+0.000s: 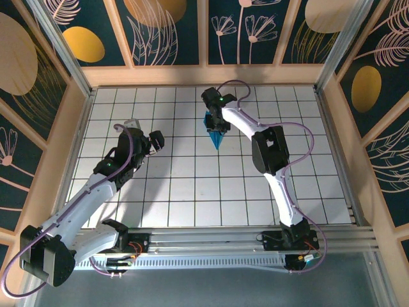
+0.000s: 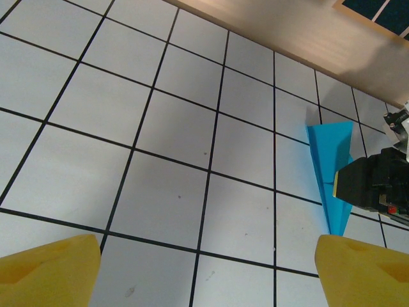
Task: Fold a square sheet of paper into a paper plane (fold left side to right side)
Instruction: Place the paper plane at the top-center of the table.
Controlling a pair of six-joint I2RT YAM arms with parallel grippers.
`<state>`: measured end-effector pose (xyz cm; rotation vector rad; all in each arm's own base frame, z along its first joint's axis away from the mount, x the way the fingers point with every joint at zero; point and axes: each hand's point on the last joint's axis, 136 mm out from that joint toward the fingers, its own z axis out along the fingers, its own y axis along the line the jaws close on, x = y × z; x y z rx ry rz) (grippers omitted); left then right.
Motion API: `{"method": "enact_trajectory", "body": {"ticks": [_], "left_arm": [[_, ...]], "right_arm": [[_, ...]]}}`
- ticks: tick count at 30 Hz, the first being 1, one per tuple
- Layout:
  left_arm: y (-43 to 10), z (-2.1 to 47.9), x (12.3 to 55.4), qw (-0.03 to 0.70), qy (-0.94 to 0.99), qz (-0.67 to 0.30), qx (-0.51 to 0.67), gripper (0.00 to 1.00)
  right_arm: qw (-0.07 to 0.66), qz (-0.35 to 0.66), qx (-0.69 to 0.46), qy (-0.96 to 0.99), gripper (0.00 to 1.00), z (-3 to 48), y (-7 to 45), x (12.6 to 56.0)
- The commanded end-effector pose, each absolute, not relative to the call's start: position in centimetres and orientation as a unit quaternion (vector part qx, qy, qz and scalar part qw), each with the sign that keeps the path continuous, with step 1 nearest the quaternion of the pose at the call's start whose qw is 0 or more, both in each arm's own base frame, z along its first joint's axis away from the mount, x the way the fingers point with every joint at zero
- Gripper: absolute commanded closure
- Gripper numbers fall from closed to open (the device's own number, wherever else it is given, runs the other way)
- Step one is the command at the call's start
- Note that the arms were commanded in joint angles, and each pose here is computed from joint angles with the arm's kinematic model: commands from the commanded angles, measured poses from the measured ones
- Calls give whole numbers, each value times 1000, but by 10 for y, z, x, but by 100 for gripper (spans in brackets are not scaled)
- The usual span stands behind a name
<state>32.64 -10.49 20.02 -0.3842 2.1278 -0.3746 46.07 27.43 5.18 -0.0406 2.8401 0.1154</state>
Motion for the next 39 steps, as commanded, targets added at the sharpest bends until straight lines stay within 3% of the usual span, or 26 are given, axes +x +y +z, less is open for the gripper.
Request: {"method": "enact_trajectory", "body": {"ticks": [1,11,19,30,39], "left_arm": [[-107,209,330,460,859,-162,-159,13],[-108,215,334,463,855,-165,-165,4],[-89,222,342,477,845,-150,-190,1],[-59,243,352,521,817,-114,-220,1],[-21,266,340,608,757,-38,-238,1]], "right_arm": [[161,32,-12,986,61,76,271,453],[204,33,-21,978,52,124,274,450],[279,41,-25,959,34,180,250,429],[359,41,39,932,17,202,148,379],[463,45,122,877,3,218,45,352]]}}
